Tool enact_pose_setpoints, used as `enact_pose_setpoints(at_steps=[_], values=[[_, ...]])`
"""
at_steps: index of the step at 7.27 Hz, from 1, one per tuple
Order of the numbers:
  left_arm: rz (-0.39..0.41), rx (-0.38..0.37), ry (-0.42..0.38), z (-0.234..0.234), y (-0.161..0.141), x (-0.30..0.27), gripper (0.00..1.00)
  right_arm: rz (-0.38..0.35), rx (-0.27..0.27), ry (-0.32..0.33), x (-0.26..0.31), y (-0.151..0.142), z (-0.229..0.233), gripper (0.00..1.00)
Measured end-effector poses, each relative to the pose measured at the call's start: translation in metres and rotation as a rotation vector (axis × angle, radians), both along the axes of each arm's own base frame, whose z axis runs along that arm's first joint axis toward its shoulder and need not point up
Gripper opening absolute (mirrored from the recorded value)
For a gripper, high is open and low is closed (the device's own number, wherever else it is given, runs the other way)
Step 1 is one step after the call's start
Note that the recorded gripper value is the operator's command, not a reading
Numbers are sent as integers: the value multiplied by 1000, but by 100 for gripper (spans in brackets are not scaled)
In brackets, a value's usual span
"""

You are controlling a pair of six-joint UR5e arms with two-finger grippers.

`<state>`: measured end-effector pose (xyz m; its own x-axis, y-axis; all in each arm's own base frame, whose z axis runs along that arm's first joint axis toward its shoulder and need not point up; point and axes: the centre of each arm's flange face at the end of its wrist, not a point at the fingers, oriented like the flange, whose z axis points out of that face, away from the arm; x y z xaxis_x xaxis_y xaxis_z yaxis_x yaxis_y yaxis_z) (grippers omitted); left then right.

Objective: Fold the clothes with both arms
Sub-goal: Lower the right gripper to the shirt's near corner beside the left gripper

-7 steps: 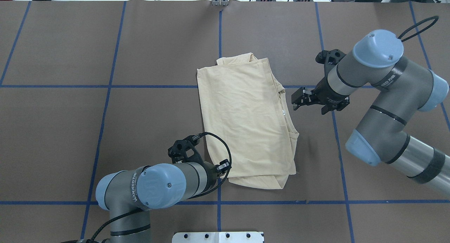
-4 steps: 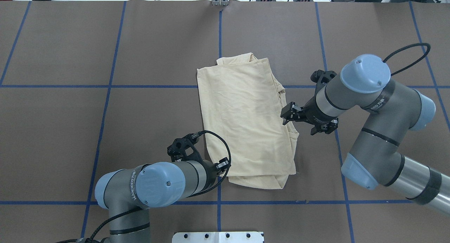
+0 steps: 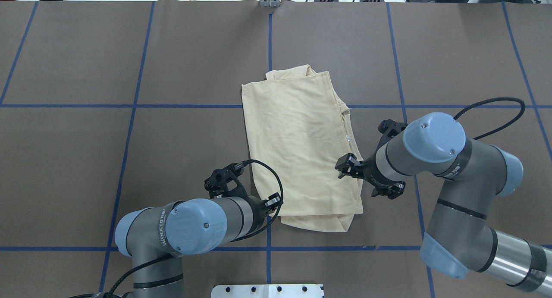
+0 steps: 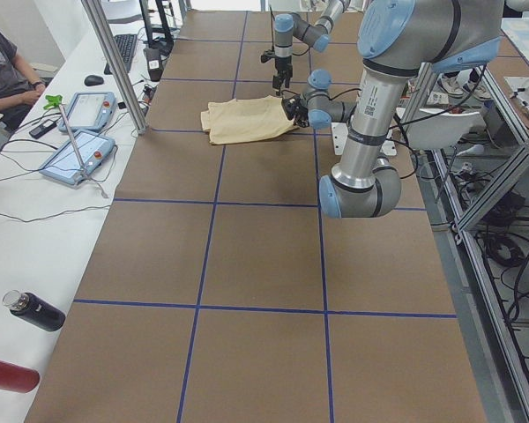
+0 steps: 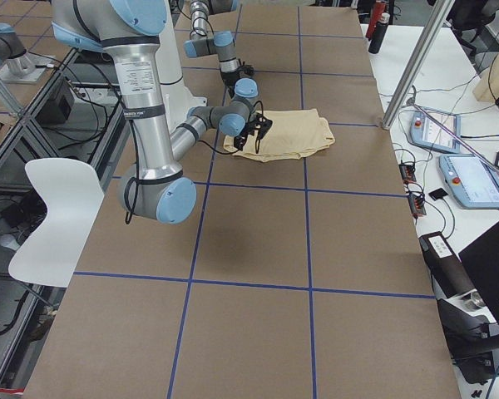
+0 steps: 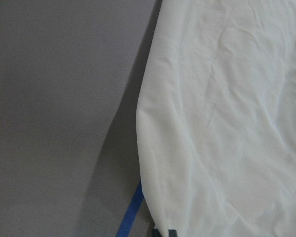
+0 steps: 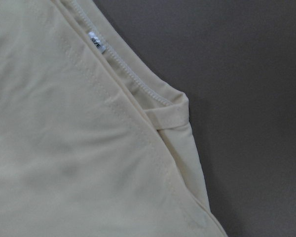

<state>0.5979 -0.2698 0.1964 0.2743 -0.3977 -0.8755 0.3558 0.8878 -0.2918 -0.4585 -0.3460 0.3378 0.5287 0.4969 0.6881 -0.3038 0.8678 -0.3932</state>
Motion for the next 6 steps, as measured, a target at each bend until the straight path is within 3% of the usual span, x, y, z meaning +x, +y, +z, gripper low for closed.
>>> enact_pose_setpoints(at_steps=[3,6], values=[[0,0,-3,-2,1,-1,0,40,-56,32,-22,19,7,99],[-1,0,-2,-3,1,-2,0,39,-61,84,-42,42,18,99]])
